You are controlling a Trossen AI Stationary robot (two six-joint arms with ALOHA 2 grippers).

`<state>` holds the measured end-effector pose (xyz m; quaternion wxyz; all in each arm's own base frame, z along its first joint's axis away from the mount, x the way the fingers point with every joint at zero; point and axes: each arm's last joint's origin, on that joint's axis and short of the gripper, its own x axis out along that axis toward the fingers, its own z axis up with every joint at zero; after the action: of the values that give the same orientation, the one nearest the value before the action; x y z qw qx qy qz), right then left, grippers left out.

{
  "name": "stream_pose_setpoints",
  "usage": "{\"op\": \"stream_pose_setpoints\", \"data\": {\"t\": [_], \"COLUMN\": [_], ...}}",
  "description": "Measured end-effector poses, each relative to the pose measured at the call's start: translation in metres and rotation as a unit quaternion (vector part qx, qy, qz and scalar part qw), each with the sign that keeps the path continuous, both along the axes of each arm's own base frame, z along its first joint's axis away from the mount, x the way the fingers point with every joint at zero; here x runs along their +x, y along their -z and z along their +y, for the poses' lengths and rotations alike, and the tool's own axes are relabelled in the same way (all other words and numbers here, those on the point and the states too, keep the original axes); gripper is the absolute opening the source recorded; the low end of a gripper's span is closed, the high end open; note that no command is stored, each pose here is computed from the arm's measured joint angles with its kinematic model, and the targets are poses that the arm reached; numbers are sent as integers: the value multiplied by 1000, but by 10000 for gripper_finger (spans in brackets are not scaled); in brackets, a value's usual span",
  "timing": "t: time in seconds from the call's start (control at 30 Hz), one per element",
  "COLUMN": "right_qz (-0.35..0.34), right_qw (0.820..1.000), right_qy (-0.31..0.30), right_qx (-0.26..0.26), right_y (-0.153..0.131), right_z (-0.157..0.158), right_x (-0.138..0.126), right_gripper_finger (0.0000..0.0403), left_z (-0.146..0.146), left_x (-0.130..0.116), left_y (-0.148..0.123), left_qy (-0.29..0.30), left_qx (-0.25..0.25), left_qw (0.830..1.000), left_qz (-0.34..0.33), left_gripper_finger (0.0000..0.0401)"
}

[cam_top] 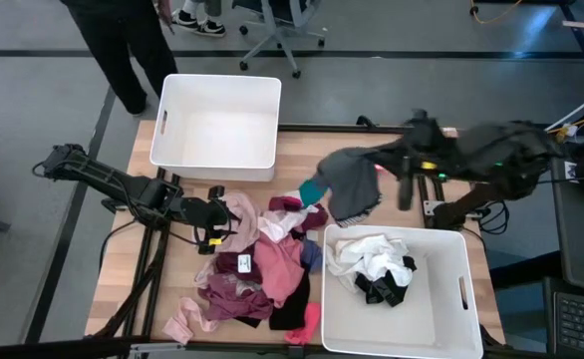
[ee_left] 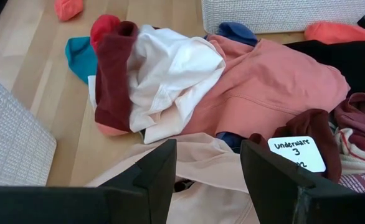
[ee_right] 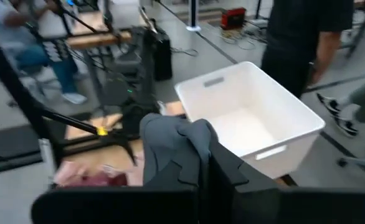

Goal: Sort clothes
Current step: Put the gray underwear into the bottom white bin

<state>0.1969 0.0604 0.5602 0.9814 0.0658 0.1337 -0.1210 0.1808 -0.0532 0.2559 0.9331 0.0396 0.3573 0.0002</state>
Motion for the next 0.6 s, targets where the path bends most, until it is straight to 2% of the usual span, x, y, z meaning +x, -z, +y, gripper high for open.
{"op": "stream_pose_setpoints", "data": {"t": [0.23,0.43,0.6], "right_qz": [-43,-48,-44], "right_qw": [996,988,985], "right_qy": [-59,-93,-103], "right_qx": [58,112,133], "right_y": [-11,-10,-5], "right_z": [23,47,65], "right_x": [-35,-51,-60], "right_gripper_finger": [12,12,12], "left_z": [0,0,0], "left_x": [0,0,0], "left_y": [0,0,0], "left_qy": [-2,-2,-4], "left_qx": [-2,-2,-4], "left_qw": [1000,1000,1000], "left_qz": [0,0,0], "left_gripper_finger": [169,169,169]}}
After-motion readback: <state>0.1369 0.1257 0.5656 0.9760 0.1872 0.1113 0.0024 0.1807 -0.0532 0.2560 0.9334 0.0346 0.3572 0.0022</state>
